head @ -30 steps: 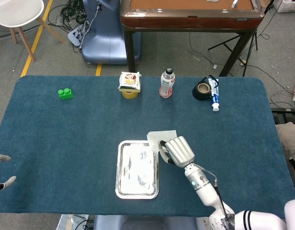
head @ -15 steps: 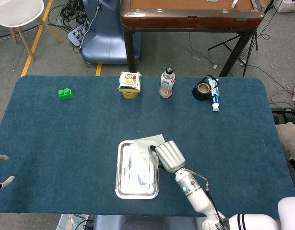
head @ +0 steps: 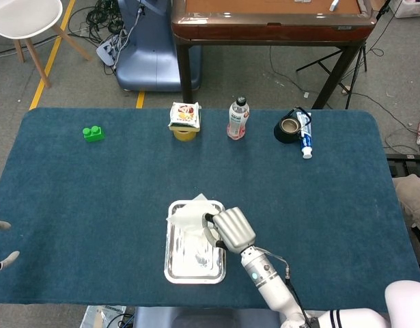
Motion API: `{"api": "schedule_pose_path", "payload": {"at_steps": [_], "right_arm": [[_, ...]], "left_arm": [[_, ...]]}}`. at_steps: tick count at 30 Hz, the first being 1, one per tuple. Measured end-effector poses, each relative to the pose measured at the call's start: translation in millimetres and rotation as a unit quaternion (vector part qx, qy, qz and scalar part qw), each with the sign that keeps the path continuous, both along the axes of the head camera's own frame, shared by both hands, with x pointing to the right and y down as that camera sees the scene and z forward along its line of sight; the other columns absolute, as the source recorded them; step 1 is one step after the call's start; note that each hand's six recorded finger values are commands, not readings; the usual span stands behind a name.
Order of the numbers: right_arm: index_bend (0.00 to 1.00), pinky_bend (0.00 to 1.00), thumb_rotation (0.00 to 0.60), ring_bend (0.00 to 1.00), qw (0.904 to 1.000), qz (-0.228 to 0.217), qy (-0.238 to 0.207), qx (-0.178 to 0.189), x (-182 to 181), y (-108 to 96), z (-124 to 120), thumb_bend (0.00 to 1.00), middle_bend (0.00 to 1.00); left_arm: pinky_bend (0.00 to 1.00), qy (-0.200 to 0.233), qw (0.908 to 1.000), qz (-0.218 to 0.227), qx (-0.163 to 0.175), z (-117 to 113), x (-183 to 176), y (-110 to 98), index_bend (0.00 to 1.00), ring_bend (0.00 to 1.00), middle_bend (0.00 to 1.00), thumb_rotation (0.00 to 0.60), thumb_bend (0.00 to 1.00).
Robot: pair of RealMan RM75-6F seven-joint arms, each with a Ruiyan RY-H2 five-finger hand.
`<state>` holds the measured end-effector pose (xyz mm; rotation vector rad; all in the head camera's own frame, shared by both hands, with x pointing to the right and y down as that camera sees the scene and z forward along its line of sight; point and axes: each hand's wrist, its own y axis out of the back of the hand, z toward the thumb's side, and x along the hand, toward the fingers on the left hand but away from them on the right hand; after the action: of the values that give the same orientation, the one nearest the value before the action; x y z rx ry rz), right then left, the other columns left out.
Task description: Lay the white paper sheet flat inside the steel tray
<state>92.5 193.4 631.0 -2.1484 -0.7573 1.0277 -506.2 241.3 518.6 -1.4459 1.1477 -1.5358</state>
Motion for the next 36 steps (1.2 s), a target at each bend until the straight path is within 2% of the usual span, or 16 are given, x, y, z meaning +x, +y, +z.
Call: {"api": "schedule_pose_path", "payload": {"at_steps": [27, 32, 36], "right_arm": [[0.60, 1.00, 0.600, 1.00, 0.9993, -0.013, 0.015, -0.032, 0, 23, -7, 0.54, 1.00], [0.60, 1.00, 0.600, 1.00, 0.9992, -0.012, 0.012, -0.036, 3, 24, -8, 0.49, 1.00], [0.59, 1.00, 0.600, 1.00, 0.9992, -0.012, 0.012, -0.036, 6, 25, -9, 0.37, 1.00]], "left_arm": [[0.47, 0.000, 1.0000, 0.003, -0.006, 3, 2, 1, 0.41, 0.32, 0.38, 0.600, 0.01], [0.47, -0.001, 1.0000, 0.002, -0.007, 3, 2, 1, 0.41, 0.32, 0.38, 0.600, 0.01], [0.47, 0.000, 1.0000, 0.003, -0.006, 3, 2, 1, 0.41, 0.32, 0.38, 0.600, 0.01]]}}
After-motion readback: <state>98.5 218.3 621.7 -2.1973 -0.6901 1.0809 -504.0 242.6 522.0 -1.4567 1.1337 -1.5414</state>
